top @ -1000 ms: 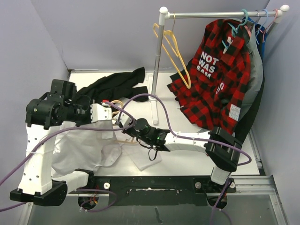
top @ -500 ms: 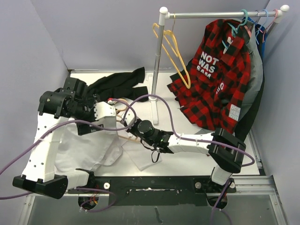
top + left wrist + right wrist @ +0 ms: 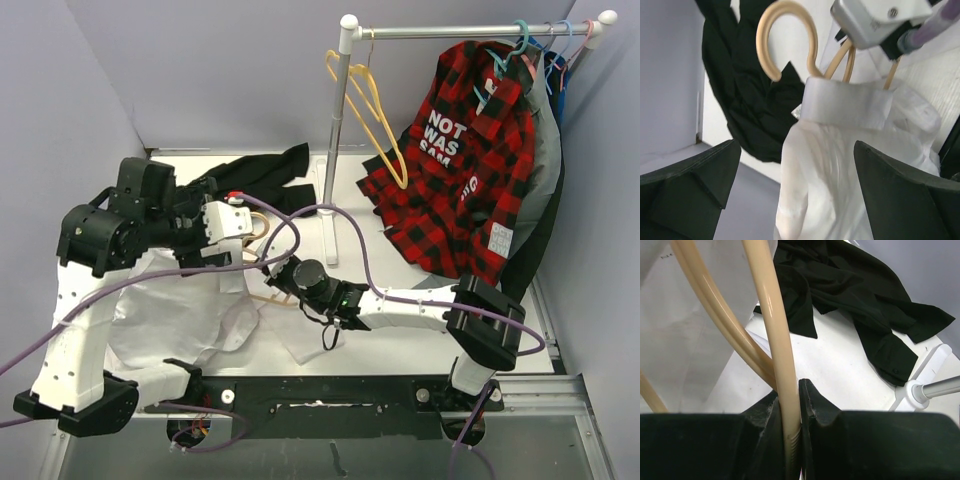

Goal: Place the shirt on the hanger

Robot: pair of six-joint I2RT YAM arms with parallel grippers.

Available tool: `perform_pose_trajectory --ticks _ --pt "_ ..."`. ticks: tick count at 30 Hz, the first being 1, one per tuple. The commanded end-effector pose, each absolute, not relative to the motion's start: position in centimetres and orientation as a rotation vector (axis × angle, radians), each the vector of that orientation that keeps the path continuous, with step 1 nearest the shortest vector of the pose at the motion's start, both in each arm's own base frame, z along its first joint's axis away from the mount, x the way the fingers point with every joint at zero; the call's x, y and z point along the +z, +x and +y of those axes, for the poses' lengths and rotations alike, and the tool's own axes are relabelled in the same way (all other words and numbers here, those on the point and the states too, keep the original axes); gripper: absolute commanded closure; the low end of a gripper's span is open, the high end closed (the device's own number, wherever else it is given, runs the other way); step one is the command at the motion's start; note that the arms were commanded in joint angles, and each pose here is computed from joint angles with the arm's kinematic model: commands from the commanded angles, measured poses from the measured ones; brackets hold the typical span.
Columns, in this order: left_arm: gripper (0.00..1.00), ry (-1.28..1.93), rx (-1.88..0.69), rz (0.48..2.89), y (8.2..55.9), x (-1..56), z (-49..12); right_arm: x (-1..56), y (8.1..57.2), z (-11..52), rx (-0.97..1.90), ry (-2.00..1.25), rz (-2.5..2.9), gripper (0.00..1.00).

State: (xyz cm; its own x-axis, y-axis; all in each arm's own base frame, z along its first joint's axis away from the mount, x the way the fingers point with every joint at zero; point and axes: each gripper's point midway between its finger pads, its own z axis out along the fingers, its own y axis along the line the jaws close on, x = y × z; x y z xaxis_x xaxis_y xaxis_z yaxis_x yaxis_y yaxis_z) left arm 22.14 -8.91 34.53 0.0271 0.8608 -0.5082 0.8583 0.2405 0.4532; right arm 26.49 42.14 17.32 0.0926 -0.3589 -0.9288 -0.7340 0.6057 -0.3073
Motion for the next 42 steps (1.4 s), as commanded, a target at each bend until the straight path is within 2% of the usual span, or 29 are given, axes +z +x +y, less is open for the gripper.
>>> perform_pose_trajectory --ticks 1,6,15,22,28,34,37,39,40,42 --pt "0.02 1.575 -0.234 1.795 22.6 34.3 -12.8 23.5 26.2 42.7 0.458 -0.821 1.391 1.00" --pt "0.02 1.589 -0.517 2.006 21.5 31.6 -14.6 23.7 26.1 42.3 0.451 -0.817 1.391 1.00" --pt "0.02 1.626 -0.626 2.132 20.4 29.2 -14.4 24.1 26.0 41.7 0.442 -0.816 1.378 1.00" --pt "0.02 1.603 -0.648 2.156 19.9 28.7 -13.4 24.3 26.0 41.5 0.435 -0.815 1.375 1.00" --pt "0.02 1.392 -0.730 2.119 21.3 30.9 -12.2 24.5 26.1 41.5 0.437 -0.814 1.370 1.00" --pt "0.03 1.377 -0.863 2.132 19.1 29.3 -12.8 24.6 26.1 41.5 0.437 -0.814 1.370 1.00" --pt "0.10 1.364 -0.923 2.160 18.3 28.4 -13.0 24.7 26.1 41.5 0.435 -0.817 1.370 1.00" --pt "0.18 1.357 -0.962 2.173 17.8 27.9 -13.2 24.7 26.1 41.5 0.433 -0.817 1.372 1.00" --pt "0.24 1.352 -0.977 2.174 17.7 27.8 -13.3 24.7 26.1 41.4 0.431 -0.815 1.372 1.00" --pt "0.44 1.349 -1.000 2.168 17.4 27.7 -13.4 24.8 26.1 41.3 0.429 -0.812 1.371 1.00"
